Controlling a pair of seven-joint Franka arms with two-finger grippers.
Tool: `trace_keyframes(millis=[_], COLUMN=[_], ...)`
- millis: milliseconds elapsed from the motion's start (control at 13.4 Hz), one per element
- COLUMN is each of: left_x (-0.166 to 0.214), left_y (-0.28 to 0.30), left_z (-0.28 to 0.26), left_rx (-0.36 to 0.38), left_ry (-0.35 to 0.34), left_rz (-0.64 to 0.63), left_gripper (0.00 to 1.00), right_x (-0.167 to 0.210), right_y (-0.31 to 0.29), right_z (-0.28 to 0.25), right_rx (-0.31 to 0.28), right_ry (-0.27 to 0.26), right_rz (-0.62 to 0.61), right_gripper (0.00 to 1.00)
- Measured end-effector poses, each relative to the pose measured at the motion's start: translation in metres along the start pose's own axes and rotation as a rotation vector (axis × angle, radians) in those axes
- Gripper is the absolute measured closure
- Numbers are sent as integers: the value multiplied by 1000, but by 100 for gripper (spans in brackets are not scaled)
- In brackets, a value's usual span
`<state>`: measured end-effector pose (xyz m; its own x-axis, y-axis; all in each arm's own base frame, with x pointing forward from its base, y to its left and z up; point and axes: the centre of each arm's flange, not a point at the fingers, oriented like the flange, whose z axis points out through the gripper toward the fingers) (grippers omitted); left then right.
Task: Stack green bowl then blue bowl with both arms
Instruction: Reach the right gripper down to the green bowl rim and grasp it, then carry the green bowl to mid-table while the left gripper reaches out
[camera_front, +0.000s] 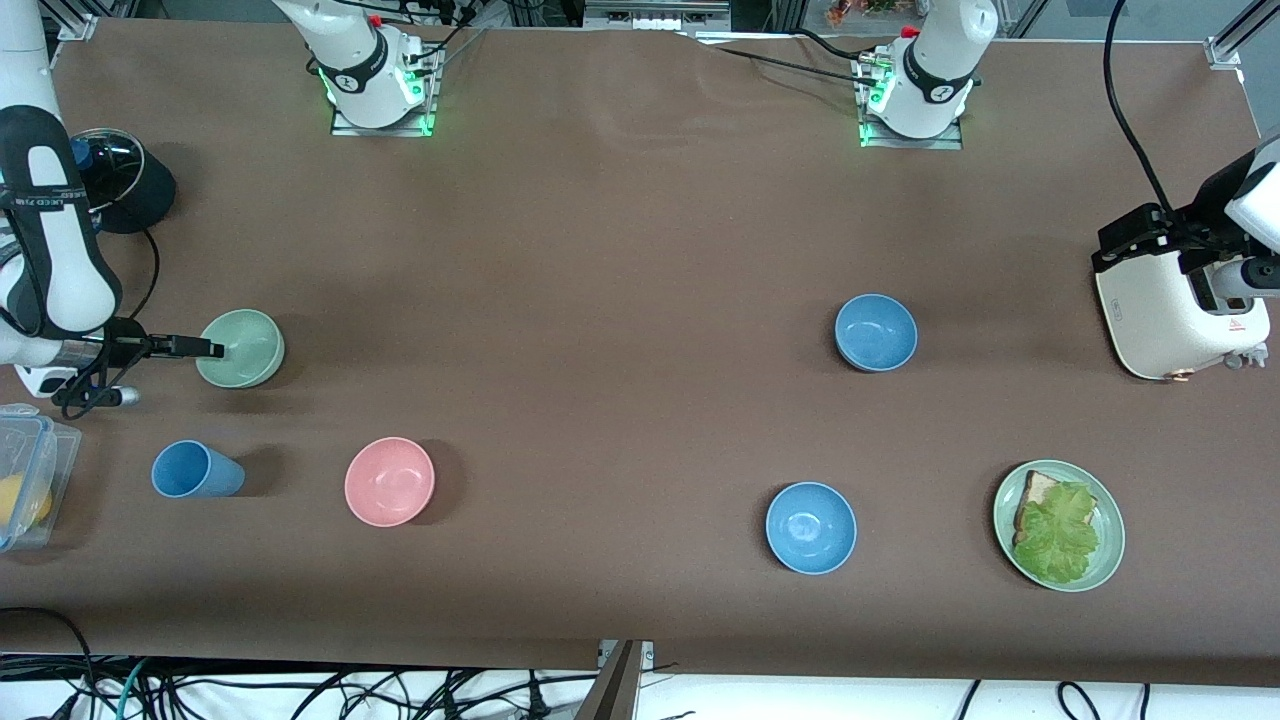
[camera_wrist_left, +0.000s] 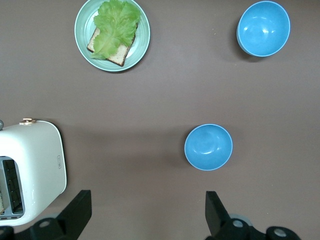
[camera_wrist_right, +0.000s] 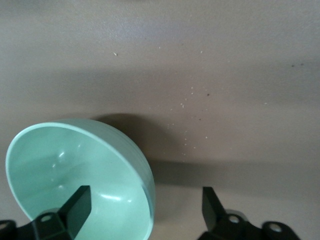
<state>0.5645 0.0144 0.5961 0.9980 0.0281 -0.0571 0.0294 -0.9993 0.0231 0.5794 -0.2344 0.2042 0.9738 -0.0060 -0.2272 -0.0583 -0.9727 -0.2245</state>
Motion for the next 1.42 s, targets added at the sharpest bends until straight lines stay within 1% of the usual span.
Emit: trace_keyframes(millis=[75, 149, 298, 447, 522, 671, 1044, 1193, 1417], left_x=[0, 0, 0, 0, 0, 0, 2, 3, 2], left_y=[0, 0, 1, 1, 1, 0, -1, -1, -2], left_z=[0, 0, 0, 0, 0, 0, 4, 5, 6], left_rx=[0, 0, 0, 0, 0, 0, 1, 1, 1], left_ry=[0, 0, 0, 0, 0, 0, -8, -10, -13], left_rz=[0, 0, 1, 1, 1, 2, 8, 6, 5], left_gripper=[0, 0, 0, 0, 0, 0, 0, 0, 0], right_x=[0, 0, 0, 0, 0, 0, 4, 8, 18], right_y=[0, 0, 0, 0, -1, -1, -5, -15, -49], right_z=[2, 2, 2, 2, 2, 2, -1, -12, -34], right_rx=[1, 2, 2, 3, 3, 4, 6, 7, 16], right_ry=[-2, -3, -3, -3, -3, -2, 7, 25, 59], right_rz=[0, 0, -1, -3, -4, -5, -14, -31, -65], right_gripper=[6, 15, 42, 64, 73, 96, 96, 96, 96])
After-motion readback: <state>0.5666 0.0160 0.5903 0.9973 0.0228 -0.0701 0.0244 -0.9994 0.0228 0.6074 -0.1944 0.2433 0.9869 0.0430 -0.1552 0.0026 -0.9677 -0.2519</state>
